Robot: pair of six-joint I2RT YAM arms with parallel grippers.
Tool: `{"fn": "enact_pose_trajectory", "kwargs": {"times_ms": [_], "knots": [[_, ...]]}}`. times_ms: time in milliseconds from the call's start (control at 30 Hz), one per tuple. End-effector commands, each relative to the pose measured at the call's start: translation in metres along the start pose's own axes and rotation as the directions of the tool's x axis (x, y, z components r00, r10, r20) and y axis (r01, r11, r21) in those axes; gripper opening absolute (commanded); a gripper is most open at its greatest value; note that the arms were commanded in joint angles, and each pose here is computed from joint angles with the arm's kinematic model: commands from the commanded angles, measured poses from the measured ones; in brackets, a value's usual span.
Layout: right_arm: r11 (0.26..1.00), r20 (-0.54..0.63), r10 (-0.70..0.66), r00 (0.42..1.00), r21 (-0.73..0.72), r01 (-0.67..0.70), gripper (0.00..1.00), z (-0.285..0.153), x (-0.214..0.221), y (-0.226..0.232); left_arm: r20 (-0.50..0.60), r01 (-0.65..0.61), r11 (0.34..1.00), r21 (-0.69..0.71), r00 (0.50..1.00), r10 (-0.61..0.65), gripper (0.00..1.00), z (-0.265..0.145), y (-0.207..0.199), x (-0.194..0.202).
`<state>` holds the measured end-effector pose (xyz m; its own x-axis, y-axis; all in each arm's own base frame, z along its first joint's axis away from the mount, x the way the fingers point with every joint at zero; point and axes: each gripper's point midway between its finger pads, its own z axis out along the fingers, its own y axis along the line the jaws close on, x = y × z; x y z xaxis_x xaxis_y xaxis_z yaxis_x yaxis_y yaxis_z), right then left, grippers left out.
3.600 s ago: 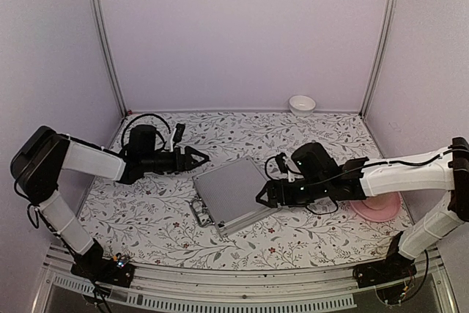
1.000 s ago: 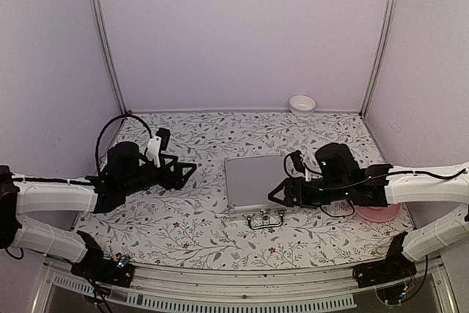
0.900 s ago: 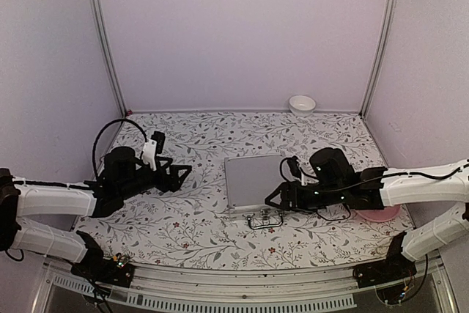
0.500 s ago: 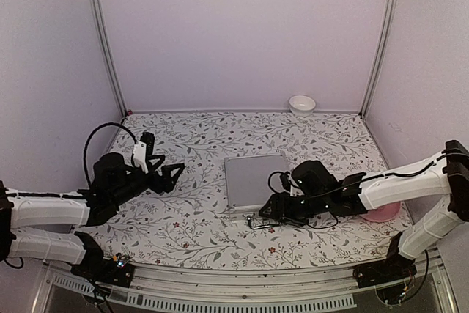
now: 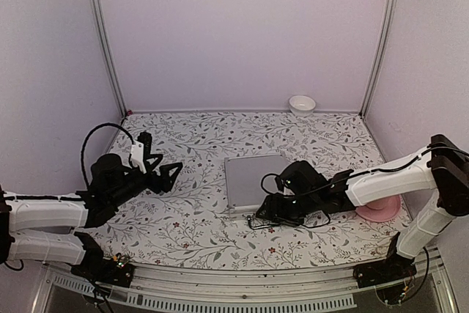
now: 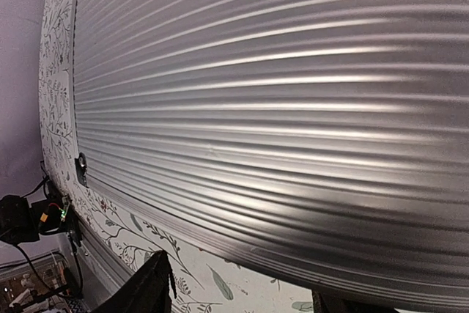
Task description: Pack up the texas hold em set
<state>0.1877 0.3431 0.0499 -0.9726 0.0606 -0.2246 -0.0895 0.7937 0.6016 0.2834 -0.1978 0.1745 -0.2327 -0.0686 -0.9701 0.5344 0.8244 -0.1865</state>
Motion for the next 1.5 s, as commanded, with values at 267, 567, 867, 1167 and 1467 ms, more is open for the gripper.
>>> {"fn": "enact_pose_trajectory", "kwargs": {"times_ms": [267,567,867,1167,1467], "knots": [[0.999,-0.028,-0.044,0.999,0.024,0.045,0.64,0.014,0.000,0.003,-0.008,-0.020,1.000,-0.011,1.000,0.020,0.87,0.003,0.003,0.003],[0.999,-0.032,-0.048,0.998,0.008,0.048,0.64,0.015,-0.002,0.010,-0.016,-0.020,1.000,-0.012,1.000,0.020,0.87,0.004,0.003,0.005],[0.998,0.003,0.002,1.000,-0.059,-0.002,0.64,0.003,-0.012,0.028,-0.026,-0.021,1.000,-0.013,0.999,0.021,0.87,0.006,0.004,0.007],[0.993,0.020,0.052,0.998,-0.109,-0.050,0.64,-0.001,-0.015,0.032,-0.032,-0.023,1.000,-0.014,0.999,0.022,0.87,0.006,0.004,0.008],[0.992,0.025,0.049,0.998,-0.119,-0.046,0.64,-0.003,-0.016,0.035,-0.039,-0.025,1.000,-0.014,0.999,0.024,0.87,0.008,0.004,0.009]]}}
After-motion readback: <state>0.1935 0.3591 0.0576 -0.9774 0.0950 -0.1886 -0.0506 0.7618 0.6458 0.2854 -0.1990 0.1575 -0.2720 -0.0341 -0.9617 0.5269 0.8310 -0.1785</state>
